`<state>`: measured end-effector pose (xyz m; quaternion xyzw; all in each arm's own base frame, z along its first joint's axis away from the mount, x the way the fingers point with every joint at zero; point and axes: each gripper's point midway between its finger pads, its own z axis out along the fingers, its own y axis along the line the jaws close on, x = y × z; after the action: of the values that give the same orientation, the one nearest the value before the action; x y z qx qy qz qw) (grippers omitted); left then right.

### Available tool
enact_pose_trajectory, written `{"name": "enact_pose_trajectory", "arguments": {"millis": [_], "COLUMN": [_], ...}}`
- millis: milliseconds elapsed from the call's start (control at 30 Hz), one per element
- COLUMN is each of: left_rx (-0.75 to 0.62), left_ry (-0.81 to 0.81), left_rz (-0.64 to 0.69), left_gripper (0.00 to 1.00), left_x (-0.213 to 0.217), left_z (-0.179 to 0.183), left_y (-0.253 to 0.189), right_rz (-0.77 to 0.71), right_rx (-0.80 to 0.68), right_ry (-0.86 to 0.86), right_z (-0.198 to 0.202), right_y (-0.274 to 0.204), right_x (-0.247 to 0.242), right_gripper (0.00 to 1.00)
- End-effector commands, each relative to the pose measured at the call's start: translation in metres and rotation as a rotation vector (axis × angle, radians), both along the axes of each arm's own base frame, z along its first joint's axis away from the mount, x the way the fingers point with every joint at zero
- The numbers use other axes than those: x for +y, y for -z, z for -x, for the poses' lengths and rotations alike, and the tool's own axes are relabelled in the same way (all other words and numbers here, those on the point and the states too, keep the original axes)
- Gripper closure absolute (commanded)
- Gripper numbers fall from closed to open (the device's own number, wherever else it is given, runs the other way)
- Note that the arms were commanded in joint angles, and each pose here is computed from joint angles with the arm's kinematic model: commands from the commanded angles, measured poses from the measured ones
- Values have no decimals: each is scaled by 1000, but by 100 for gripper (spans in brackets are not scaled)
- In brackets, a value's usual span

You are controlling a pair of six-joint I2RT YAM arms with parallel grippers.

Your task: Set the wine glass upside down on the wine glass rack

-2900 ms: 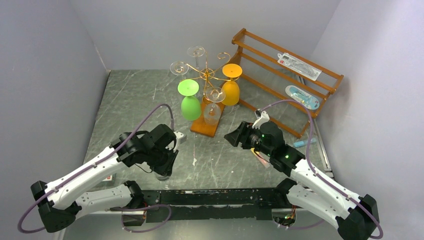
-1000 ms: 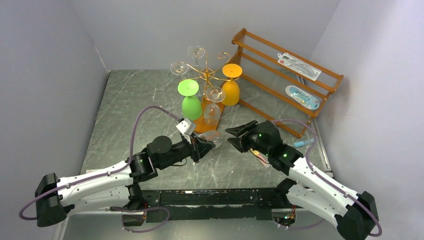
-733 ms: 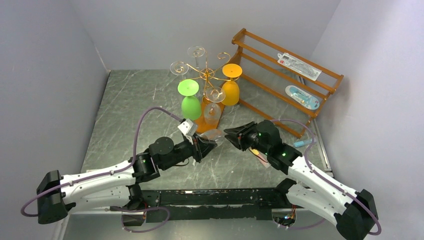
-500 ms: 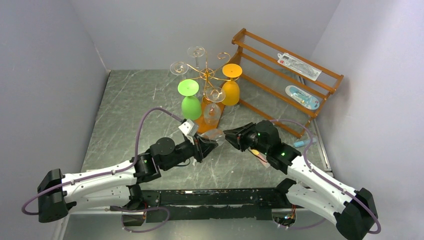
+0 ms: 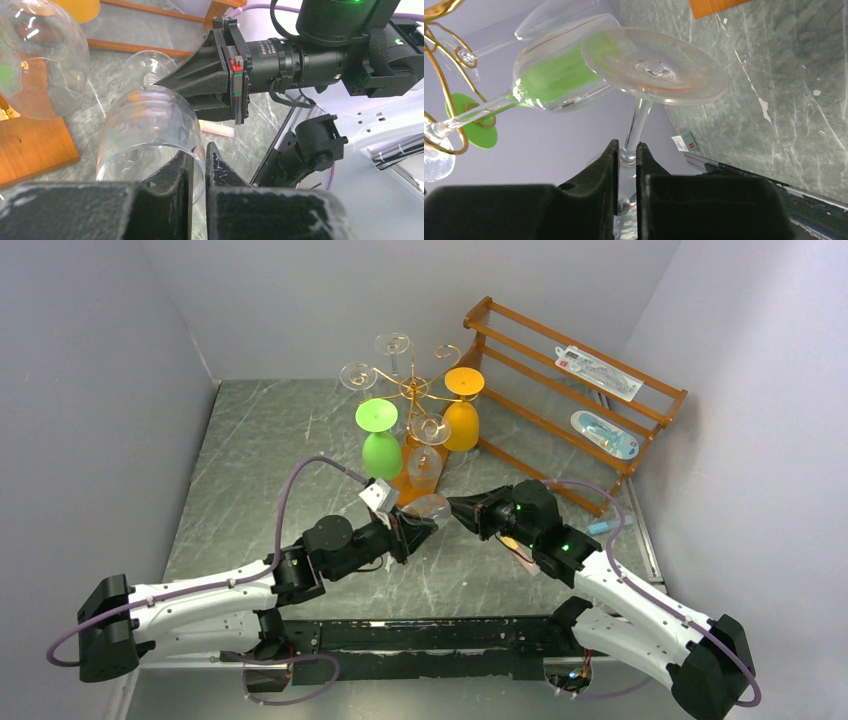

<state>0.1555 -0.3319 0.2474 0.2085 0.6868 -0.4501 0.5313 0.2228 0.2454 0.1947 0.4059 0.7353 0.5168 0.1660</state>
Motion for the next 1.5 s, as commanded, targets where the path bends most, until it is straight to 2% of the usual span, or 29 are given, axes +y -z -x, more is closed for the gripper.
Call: {"name": "enact_pose_trajectory", "arguments": {"millis": [0, 33, 367, 467, 600, 667, 733, 767, 867, 1067, 1267, 1367, 1467], "left_rx": [-26, -20, 47, 63, 74, 45, 27, 16, -15, 2, 63, 150, 217], "left_ry": [50, 52, 33, 11, -13, -23, -58, -69, -82, -73, 25, 31, 59], "left_rz": [66, 64, 62, 68, 64, 46, 18, 10, 28, 80, 65, 37, 76], "left_gripper": [92, 89, 48, 36, 25, 20, 9, 7, 3, 3, 3, 3, 3], "left_x": [-6, -5, 10, 18, 29, 37, 47, 51, 61, 61, 36, 24, 14], "left_z": [10, 11, 16, 16, 17, 16, 13, 12, 12, 15, 26, 26, 31], "left_y": [-12, -10, 4, 2, 0, -3, -5, -7, -21, -46, -63, -62, -72], "right_rz": [-42, -38, 65, 124, 260, 338, 406, 432, 504, 636, 702, 731, 775], "right_rx": [-40, -41, -129, -204, -322, -396, -473, -506, -675, -1120, -1385, -1502, -1582], "right_ry": [-21, -15, 36, 59, 58, 37, 5, -6, -51, -158, -250, -282, -316], "right_z": [1, 0, -10, -16, -23, -25, -25, -25, -22, -2, 18, 26, 30], "right_y": [-12, -12, -3, -4, 0, -3, -5, -7, -17, -46, -70, -82, -88], "right_x": [6, 5, -8, -16, -27, -30, -32, -34, -36, -37, -32, -30, -28], "right_gripper": [96, 100, 100, 100, 100, 100, 100, 100, 100, 100, 100, 100, 100]}}
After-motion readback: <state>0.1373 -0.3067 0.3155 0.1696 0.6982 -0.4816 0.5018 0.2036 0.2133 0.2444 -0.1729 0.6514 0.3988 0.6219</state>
